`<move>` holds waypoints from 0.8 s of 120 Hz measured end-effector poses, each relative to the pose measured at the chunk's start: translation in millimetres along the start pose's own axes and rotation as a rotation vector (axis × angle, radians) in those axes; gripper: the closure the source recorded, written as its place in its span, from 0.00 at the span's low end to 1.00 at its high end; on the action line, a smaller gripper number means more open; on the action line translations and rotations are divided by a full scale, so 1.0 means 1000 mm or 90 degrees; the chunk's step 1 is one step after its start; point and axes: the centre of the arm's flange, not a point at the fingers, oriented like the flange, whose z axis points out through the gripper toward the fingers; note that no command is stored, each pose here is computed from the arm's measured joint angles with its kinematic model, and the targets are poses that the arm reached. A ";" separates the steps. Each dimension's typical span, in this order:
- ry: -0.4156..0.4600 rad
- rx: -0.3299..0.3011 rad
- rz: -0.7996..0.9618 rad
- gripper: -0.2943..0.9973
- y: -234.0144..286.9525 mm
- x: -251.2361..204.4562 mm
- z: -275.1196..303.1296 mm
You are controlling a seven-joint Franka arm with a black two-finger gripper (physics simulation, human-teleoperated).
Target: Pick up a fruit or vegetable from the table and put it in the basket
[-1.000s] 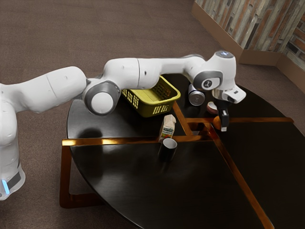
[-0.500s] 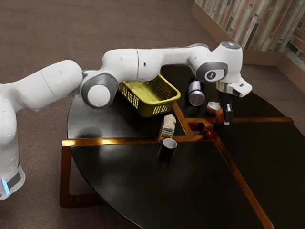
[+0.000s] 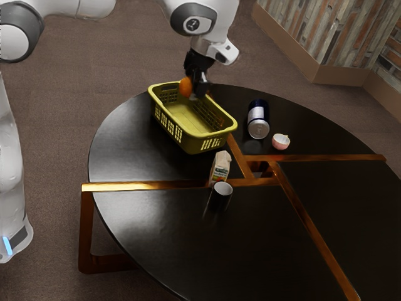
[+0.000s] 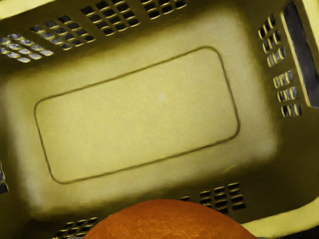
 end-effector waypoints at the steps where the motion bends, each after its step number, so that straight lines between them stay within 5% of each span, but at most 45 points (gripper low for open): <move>1: -0.002 -0.002 -0.007 0.49 -0.006 -0.002 0.002; 13: -0.022 -0.016 -0.058 0.49 -0.052 -0.003 0.031; 32: -0.030 -0.013 -0.074 0.49 -0.088 0.055 0.065; 54: -0.030 -0.030 -0.029 0.49 -0.073 0.099 0.091; 96: -0.066 -0.070 -0.021 0.44 -0.088 0.109 0.143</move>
